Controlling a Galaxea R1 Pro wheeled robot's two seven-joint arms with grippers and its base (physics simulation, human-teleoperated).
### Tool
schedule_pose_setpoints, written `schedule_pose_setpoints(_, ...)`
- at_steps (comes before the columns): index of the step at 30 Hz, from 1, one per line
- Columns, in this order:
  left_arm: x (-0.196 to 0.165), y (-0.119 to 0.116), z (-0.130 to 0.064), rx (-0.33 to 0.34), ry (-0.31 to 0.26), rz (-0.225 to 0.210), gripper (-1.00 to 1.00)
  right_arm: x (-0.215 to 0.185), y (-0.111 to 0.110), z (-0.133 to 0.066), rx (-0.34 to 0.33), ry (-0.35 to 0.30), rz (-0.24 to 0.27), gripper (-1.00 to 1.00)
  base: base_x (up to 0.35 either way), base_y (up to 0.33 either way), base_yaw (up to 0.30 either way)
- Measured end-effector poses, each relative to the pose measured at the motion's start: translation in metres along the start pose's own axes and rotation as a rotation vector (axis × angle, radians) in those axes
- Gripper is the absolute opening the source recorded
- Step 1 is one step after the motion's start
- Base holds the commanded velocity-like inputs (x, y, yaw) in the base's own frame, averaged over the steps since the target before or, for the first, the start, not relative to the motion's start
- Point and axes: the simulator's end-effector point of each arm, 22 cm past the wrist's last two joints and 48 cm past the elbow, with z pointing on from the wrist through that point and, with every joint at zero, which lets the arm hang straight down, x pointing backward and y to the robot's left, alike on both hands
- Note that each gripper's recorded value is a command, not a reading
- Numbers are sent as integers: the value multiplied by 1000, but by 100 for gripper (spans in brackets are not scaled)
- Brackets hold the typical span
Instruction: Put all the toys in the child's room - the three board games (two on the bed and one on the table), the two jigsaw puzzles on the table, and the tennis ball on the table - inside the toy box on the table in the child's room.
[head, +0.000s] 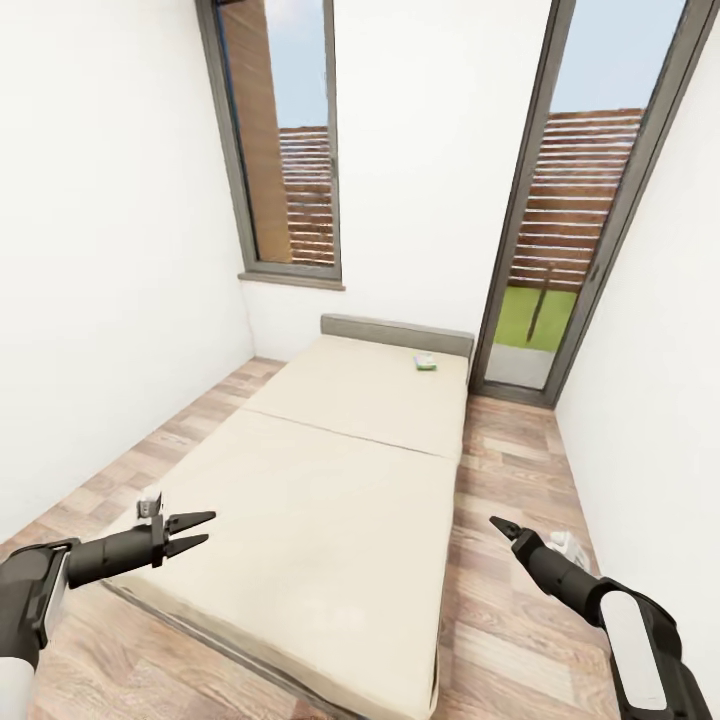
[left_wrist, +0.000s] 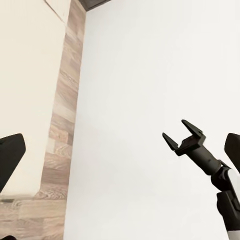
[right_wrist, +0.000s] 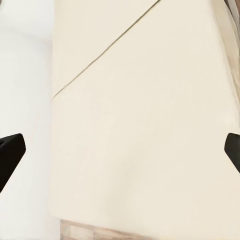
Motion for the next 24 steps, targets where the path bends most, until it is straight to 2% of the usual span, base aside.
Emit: schedule_pose_setpoints(24,5,8,8,-19,6,-14,100,3,-3,3,7,8,1,100,0,0,281)
